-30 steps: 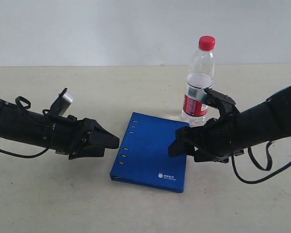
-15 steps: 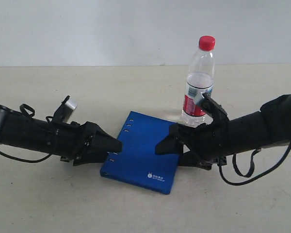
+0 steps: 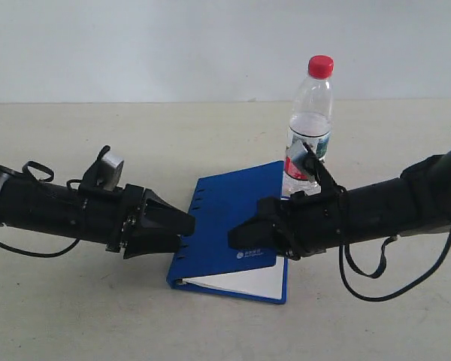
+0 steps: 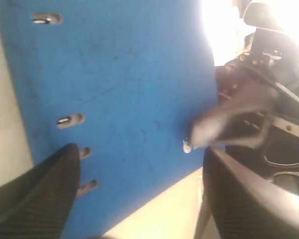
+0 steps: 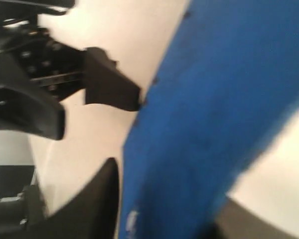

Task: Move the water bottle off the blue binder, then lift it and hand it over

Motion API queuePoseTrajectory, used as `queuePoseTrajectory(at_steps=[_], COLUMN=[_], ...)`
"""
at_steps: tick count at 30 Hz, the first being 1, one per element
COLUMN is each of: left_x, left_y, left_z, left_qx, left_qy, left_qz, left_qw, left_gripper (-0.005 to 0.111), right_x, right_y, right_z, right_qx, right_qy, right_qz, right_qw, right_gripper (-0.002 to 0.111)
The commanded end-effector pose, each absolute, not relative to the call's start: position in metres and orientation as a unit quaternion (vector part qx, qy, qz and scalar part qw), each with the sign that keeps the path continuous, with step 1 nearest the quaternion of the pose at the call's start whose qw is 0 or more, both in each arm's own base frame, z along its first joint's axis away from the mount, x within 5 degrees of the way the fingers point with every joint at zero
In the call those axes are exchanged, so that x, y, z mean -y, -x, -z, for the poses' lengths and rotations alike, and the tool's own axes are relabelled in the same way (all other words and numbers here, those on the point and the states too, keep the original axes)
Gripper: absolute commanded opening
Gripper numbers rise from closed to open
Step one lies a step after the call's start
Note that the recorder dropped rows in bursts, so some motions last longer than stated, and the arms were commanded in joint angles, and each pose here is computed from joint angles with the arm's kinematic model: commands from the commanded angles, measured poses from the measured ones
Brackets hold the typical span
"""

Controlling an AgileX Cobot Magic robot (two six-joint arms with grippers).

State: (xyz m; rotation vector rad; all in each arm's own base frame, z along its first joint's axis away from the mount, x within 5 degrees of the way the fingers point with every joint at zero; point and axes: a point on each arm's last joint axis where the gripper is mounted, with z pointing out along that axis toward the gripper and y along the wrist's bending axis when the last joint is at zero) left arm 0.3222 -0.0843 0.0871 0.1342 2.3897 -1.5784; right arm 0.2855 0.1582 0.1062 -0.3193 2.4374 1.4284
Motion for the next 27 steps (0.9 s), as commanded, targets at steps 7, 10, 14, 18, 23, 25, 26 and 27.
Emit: queuePoseTrajectory(at_steps=[7, 10, 14, 18, 23, 25, 26, 27], left_x=[0.068, 0.057, 0.036, 0.032, 0.042, 0.045, 0.045, 0.045], left_y=[-0.329, -0.331, -0.335, -0.338, -0.339, -0.338, -0.339, -0.339], left_z=[-0.069, -0.066, -0.065, -0.071, -0.089, -0.098, -0.098, -0.098], left_qx=[-0.884, -0.895, -0.898, -0.878, -0.822, -0.792, -0.790, -0.790], left_qy=[-0.029, -0.014, 0.014, 0.026, -0.011, -0.024, -0.026, -0.029], left_qz=[0.439, 0.414, 0.402, 0.434, 0.515, 0.553, 0.553, 0.552], left_qw=[0.156, 0.165, 0.178, 0.201, 0.243, 0.257, 0.263, 0.267], left_gripper=[0.066, 0.066, 0.066, 0.066, 0.066, 0.066, 0.066, 0.066], right_x=[-0.157, -0.161, -0.163, -0.163, -0.167, -0.167, -0.167, -0.167], right_y=[-0.287, -0.284, -0.281, -0.280, -0.275, -0.275, -0.275, -0.275], right_z=[-0.107, -0.112, -0.117, -0.119, -0.128, -0.128, -0.128, -0.128], right_qx=[-0.847, -0.820, -0.800, -0.794, -0.751, -0.751, -0.751, -0.751], right_qy=[0.127, 0.172, 0.188, 0.195, 0.231, 0.231, 0.231, 0.231], right_qz=[-0.490, -0.514, -0.540, -0.544, -0.585, -0.585, -0.585, -0.585], right_qw=[0.164, 0.181, 0.183, 0.187, 0.201, 0.201, 0.201, 0.201], right_gripper=[0.000, 0.000, 0.000, 0.000, 0.000, 0.000, 0.000, 0.000])
